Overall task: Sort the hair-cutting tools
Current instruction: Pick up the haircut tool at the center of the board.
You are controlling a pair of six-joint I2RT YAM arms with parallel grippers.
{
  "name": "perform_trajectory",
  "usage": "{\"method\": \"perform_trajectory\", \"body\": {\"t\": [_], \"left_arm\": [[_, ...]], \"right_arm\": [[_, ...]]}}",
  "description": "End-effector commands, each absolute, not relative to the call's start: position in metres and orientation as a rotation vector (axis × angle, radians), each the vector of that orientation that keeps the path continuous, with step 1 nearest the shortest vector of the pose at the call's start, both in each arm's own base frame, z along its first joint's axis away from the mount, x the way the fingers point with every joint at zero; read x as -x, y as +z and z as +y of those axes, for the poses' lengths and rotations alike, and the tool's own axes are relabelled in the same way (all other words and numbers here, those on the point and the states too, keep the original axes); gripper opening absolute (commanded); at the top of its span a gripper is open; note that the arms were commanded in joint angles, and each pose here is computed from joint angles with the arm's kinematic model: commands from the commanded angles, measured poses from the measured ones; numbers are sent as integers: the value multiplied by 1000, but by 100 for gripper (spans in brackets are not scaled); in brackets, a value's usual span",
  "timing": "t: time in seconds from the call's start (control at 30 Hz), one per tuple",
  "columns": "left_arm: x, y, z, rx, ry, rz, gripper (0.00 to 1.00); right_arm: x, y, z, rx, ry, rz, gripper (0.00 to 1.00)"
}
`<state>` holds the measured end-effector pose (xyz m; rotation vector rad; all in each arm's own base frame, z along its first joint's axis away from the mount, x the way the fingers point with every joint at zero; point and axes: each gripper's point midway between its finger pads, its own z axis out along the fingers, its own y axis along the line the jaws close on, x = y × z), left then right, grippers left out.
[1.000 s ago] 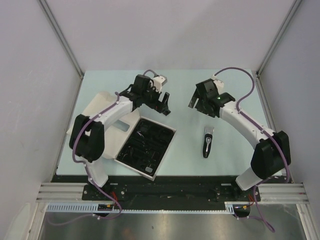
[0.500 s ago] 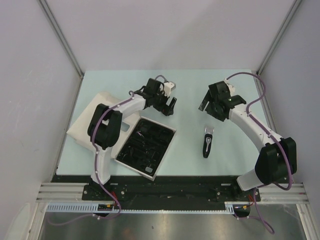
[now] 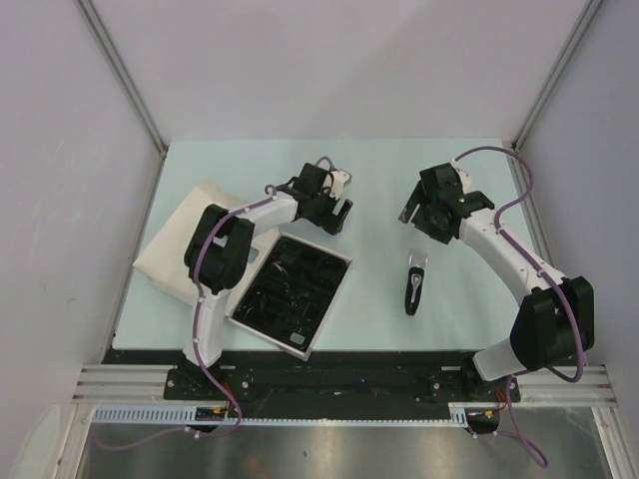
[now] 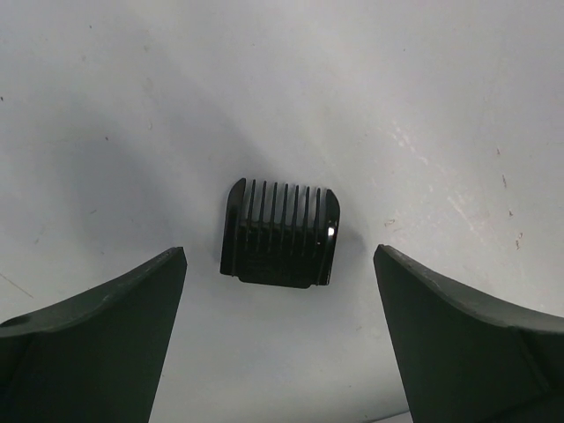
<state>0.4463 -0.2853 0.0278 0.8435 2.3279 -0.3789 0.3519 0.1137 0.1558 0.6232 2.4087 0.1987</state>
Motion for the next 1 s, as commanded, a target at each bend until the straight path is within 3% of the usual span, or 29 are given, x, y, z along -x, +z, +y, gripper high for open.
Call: {"method": "perform_trajectory", "body": {"t": [0.0,0.23,0.6,0.97], "left_arm": [[-459,40,-301,-892,-404,2243,92],[-463,39,-301,-886,-367,2240,77],[-456,23,-307,-902,-216,2257,70],[-455,29,-294,-795,-148,2286,46]], "right_arm": [[-350,168,112,-629,230,2376,80],[-349,167,114,-629,245,2376,79],[-347,168,114,-625,253,2376,78],[-341,167,113,-620,260,2375,78]]}}
